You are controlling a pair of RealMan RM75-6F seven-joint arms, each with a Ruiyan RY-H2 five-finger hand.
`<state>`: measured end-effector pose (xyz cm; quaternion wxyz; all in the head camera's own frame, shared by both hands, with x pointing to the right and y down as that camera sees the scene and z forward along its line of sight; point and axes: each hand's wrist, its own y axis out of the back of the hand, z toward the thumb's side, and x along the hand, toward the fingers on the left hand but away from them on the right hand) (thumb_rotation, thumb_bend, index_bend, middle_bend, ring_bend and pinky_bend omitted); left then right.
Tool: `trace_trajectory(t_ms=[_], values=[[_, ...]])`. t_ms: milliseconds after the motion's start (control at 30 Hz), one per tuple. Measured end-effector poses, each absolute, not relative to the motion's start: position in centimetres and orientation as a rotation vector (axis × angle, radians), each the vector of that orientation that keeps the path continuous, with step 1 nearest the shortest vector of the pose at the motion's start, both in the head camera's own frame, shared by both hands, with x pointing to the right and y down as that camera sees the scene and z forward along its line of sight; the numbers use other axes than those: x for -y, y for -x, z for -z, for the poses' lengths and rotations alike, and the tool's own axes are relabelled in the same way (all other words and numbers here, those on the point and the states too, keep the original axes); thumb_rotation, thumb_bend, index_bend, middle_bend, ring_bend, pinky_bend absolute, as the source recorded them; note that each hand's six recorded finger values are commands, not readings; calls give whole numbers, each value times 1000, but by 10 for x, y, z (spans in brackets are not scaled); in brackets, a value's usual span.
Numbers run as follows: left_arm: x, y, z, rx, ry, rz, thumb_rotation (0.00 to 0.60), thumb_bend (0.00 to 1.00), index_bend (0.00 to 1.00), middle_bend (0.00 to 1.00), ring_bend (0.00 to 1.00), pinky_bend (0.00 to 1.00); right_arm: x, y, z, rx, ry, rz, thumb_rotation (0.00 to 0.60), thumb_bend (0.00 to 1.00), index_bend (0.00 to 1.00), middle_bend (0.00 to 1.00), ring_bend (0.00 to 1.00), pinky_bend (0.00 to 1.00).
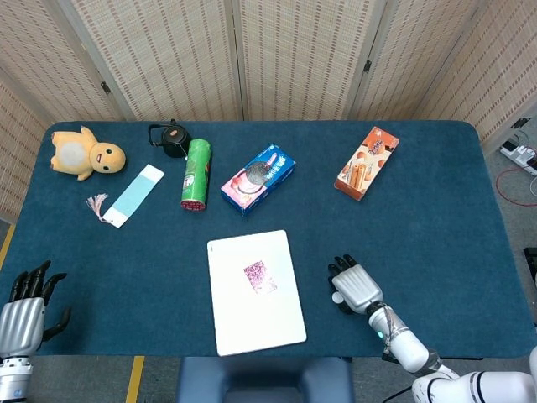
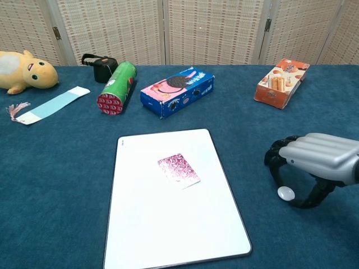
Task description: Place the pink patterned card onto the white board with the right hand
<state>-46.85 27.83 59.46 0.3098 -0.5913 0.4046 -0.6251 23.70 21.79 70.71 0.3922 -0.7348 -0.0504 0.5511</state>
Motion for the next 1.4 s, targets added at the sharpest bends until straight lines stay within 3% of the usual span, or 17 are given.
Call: trace_trajectory(t_ms=[200,533,933,1233,1400], values=[[-279,470,-594,-1069,1559,1653,600,448,233,62,94,0,-211,-228,-700,156,1881,-1380,543,332,499,230,94,97],[-279,469,-588,-1077,1550,1643,600,448,233,62,94,0,-170,-160,-674,206,1893,-1233,542,333,499,229,96,97],[-283,475,-586,-1087,1538,1663,600,448,233,62,94,0,-167,-80,-691,112,1876,-1190,540,333,499,193,79,70],[-285,477,-588,-1090,1541,1666,600,448,233,62,94,0,-168,-66,-702,89,1845,-1215,543,333,468,174,59,60],[-286,479,-587,-1096,1538,1667,600,448,233,62,94,0,-168,-61,-706,87,1839,-1215,537,332,392,155,81,54]])
